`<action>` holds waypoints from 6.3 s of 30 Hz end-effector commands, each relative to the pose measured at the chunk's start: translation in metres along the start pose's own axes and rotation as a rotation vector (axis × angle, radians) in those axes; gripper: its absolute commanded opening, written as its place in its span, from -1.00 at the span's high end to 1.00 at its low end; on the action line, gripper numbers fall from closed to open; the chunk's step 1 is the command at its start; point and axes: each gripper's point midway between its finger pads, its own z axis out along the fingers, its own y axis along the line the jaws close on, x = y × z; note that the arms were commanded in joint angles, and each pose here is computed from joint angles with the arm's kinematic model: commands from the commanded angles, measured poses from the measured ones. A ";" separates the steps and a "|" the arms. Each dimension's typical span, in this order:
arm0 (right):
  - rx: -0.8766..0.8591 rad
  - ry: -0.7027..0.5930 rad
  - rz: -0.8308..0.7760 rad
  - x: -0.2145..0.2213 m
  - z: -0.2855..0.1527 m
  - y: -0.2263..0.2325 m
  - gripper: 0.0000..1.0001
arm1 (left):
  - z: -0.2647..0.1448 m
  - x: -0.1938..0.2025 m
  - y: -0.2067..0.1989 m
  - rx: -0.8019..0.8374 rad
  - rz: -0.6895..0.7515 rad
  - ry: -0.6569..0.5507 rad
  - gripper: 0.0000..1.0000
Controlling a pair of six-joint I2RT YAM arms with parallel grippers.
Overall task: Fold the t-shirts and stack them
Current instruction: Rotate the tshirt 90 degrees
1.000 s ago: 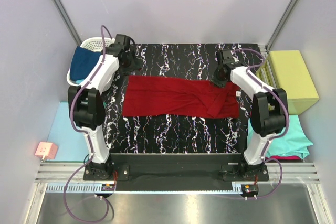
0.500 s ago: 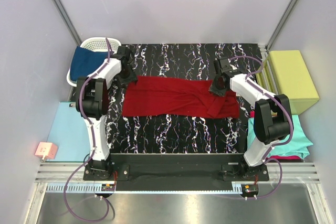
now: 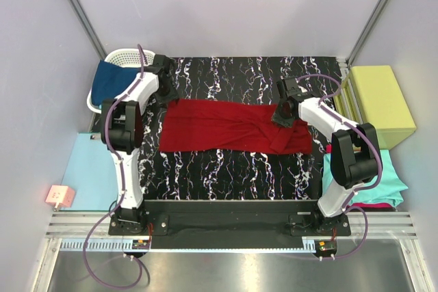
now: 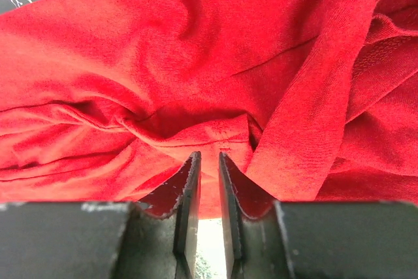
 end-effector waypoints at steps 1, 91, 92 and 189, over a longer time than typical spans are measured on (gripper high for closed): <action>-0.027 -0.031 -0.023 -0.005 -0.008 0.007 0.54 | 0.010 -0.006 -0.001 0.004 0.001 -0.004 0.11; 0.496 0.021 0.106 0.046 -0.069 -0.126 1.00 | -0.083 0.032 -0.007 0.122 0.020 -0.112 1.00; 0.495 0.026 0.108 0.049 -0.071 -0.128 1.00 | -0.082 0.032 -0.007 0.123 0.025 -0.112 1.00; -0.018 -0.046 -0.085 0.028 -0.033 0.009 -0.11 | -0.074 0.079 -0.010 0.101 0.079 -0.058 -0.04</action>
